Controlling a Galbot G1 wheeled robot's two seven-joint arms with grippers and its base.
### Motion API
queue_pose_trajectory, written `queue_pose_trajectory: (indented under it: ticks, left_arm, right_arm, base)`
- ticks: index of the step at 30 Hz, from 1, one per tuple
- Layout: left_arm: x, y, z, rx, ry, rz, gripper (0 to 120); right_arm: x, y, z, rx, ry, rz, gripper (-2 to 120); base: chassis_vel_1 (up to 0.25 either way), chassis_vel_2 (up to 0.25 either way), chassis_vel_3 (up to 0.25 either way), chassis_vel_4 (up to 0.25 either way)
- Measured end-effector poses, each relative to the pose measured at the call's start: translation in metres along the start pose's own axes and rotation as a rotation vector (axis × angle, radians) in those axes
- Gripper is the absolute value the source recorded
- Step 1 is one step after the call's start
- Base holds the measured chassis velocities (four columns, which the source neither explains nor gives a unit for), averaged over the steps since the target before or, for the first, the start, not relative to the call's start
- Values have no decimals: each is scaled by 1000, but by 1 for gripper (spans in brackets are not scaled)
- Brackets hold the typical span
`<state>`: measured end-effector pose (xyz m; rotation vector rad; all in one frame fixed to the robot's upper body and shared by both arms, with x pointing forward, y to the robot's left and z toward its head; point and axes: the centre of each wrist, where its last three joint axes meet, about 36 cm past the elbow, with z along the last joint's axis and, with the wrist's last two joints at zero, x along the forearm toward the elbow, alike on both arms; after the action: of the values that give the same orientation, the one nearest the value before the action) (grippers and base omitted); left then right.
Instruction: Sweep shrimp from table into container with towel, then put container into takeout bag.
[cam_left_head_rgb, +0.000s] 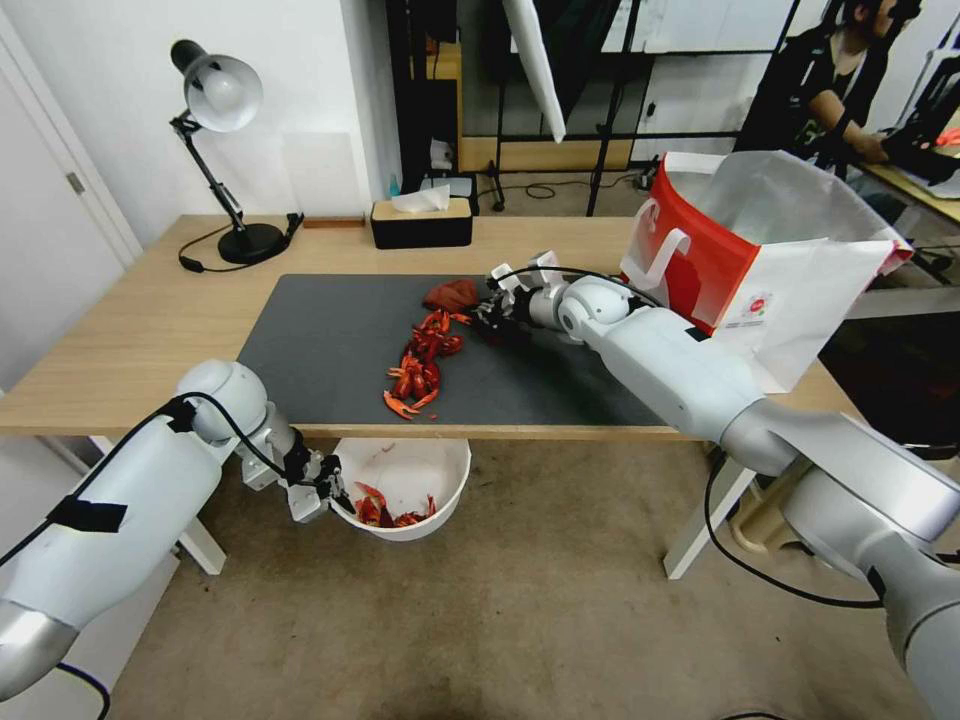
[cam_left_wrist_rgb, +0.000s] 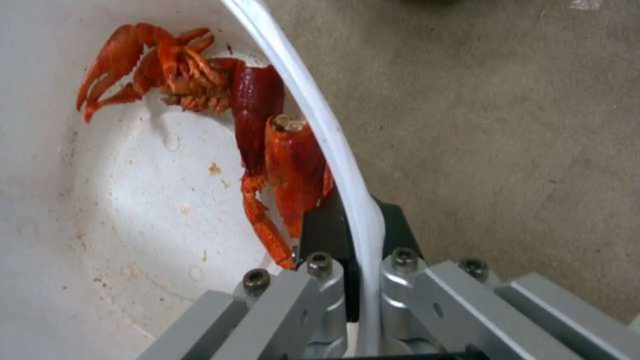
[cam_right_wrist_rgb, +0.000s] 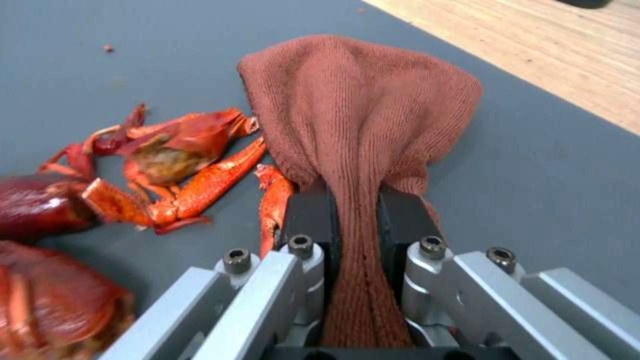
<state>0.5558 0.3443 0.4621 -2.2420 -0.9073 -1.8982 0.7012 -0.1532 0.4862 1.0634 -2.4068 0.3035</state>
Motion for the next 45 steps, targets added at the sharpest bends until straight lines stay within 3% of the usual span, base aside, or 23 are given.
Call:
queue_pose_trajectory:
  ticks: [17,31,45]
  left_arm:
    - [6,-5,1,7,3,-5,0]
    - [14,-19,2,30,8,-8,0]
    - [14,-11,-2,10,9,-19,0]
  right_arm:
    - [-3,23,-10,43,19,-65,8]
    - [-7,50,-16,93,30,-133,8]
    - [7,64,-17,99,24,-158,8]
  base:
    - [0,0,0,0]
    - [0,0,0,0]
    - [0,0,0,0]
